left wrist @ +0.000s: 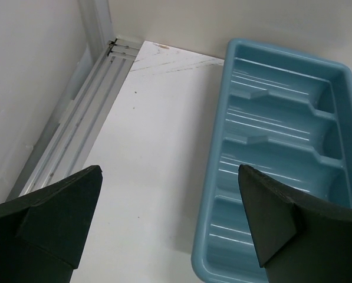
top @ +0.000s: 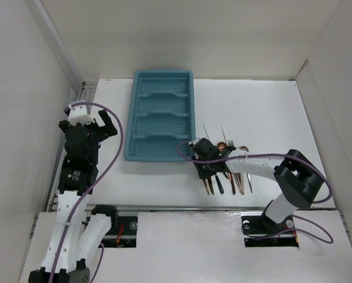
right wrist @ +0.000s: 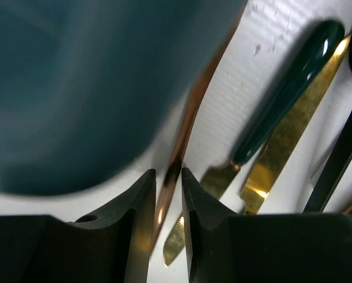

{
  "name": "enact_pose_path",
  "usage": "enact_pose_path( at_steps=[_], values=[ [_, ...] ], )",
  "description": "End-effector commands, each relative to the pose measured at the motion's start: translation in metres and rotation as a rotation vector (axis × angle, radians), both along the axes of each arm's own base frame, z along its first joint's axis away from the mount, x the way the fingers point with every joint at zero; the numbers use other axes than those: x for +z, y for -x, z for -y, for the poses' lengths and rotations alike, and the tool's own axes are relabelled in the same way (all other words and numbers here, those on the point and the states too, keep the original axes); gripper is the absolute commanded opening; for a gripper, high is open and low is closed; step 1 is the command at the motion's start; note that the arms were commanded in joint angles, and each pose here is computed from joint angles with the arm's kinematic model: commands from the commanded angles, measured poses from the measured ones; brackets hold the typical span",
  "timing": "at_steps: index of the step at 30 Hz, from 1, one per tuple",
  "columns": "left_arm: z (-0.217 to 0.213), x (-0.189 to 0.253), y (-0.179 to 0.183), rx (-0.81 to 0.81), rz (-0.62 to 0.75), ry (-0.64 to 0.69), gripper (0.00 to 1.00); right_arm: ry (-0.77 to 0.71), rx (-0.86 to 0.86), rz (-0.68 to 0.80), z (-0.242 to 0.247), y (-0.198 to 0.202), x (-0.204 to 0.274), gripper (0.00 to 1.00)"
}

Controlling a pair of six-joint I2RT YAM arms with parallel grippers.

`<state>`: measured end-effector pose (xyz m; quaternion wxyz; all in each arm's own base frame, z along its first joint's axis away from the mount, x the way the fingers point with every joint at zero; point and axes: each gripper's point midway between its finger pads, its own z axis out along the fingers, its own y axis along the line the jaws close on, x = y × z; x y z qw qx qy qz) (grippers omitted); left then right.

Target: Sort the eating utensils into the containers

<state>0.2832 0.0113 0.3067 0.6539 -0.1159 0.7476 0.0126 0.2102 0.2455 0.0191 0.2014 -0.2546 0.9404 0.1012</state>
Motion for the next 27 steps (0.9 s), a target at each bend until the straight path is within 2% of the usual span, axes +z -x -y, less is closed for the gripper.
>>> enact_pose_path(
  at_steps=[1, 3, 5, 6, 7, 11, 15, 18, 22, 27],
  values=[
    [-0.007, 0.030, 0.005, 0.034, 0.078, 0.005, 1.00, 0.090, -0.048, -0.044, 0.010, 0.004, -0.022, 0.29],
    [-0.009, 0.030, 0.006, 0.042, 0.077, -0.005, 1.00, 0.113, -0.052, -0.050, 0.012, 0.004, -0.026, 0.28],
    [-0.009, 0.030, 0.006, 0.042, 0.077, -0.005, 1.00, 0.133, -0.086, -0.057, 0.017, 0.004, -0.029, 0.22],
    [-0.011, 0.030, 0.006, 0.050, 0.075, -0.017, 1.00, 0.157, -0.101, -0.066, 0.023, 0.007, -0.030, 0.02],
    [-0.011, 0.030, 0.006, 0.050, 0.075, -0.017, 1.00, 0.167, -0.139, -0.069, 0.026, 0.008, -0.030, 0.00],
    [-0.014, 0.026, 0.006, 0.067, 0.064, -0.029, 1.00, 0.172, -0.181, -0.021, 0.033, 0.003, -0.015, 0.00],
    [-0.014, 0.025, 0.004, 0.067, 0.064, -0.029, 1.00, 0.144, -0.225, 0.054, 0.033, -0.009, 0.024, 0.00],
    [-0.014, 0.025, 0.004, 0.067, 0.064, -0.029, 1.00, 0.082, -0.248, 0.086, 0.034, -0.008, 0.057, 0.00],
    [-0.014, 0.030, 0.003, 0.067, 0.080, -0.036, 1.00, 0.094, -0.298, 0.123, 0.053, -0.002, 0.080, 0.00],
    [-0.014, 0.025, -0.003, 0.066, 0.071, -0.037, 1.00, 0.078, -0.348, 0.271, 0.059, -0.030, 0.135, 0.00]
  ],
)
